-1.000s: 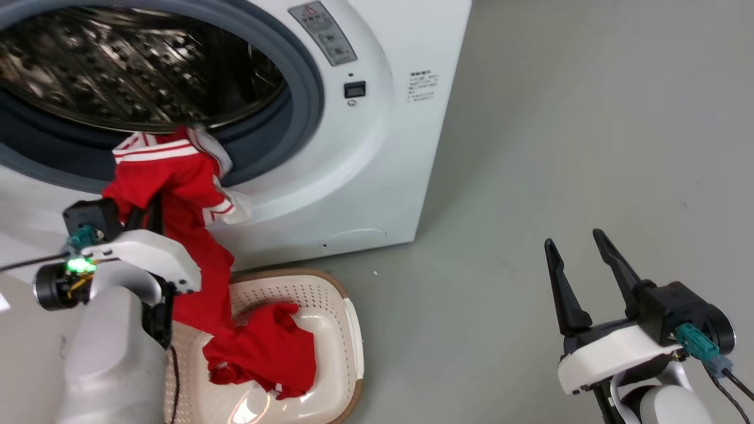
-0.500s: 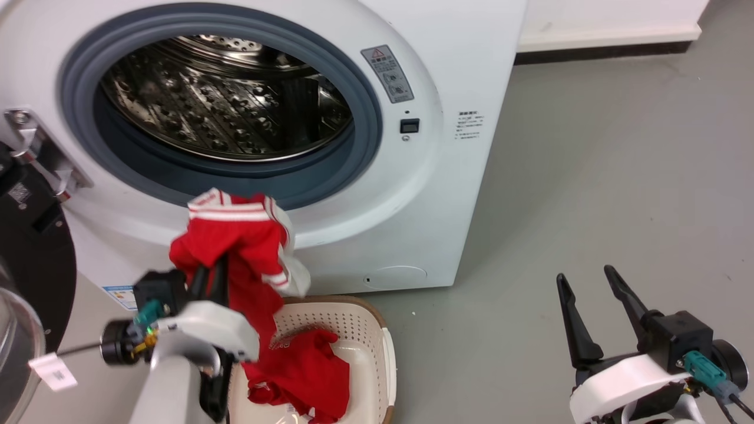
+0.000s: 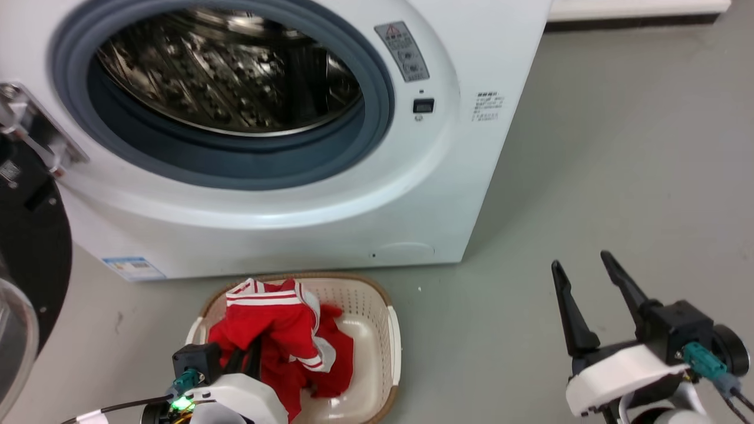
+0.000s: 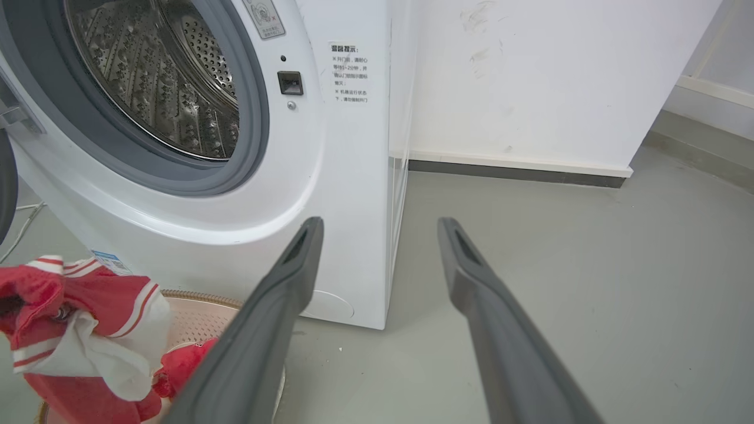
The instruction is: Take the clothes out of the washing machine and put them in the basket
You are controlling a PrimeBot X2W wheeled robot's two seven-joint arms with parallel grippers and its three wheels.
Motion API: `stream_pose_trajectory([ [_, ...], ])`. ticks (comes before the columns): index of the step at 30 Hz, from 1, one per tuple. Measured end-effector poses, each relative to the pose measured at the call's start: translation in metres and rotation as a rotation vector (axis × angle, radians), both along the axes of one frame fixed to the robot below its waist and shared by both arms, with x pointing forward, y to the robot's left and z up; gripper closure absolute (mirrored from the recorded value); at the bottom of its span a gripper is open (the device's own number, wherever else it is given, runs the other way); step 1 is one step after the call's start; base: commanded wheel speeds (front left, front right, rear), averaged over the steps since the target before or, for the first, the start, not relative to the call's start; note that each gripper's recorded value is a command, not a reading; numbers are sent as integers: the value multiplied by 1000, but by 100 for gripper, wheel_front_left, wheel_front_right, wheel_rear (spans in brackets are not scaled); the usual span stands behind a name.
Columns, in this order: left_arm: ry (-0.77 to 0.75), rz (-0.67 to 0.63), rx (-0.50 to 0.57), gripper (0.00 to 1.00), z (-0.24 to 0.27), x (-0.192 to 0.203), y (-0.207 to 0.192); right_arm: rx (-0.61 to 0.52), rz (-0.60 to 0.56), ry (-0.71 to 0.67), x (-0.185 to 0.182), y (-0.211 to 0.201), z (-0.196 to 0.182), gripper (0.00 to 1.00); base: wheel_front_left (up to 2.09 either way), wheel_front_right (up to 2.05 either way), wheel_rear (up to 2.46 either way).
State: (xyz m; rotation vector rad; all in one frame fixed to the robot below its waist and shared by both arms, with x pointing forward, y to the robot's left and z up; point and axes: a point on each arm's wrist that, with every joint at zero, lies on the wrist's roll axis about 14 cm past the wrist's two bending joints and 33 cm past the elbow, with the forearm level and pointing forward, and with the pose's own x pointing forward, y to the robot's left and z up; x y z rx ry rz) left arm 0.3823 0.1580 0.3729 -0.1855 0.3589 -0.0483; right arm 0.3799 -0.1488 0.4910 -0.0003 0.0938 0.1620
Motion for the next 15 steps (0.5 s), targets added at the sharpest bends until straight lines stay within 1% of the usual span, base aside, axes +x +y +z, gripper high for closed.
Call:
stream_pose_trajectory([
  [2, 52, 4, -11, 100, -16, -1, -2, -2, 4, 3, 8, 1, -2, 0, 0, 0, 0],
  [5, 104, -1, -18, 100, -35, 8, -7, -6, 15, 22, 22, 5, -11, 0, 0, 0, 0],
  [15, 289, -34, -14, 100, -111, 35, -17, -13, 25, 119, 58, 6, -62, 0, 0, 0, 0],
])
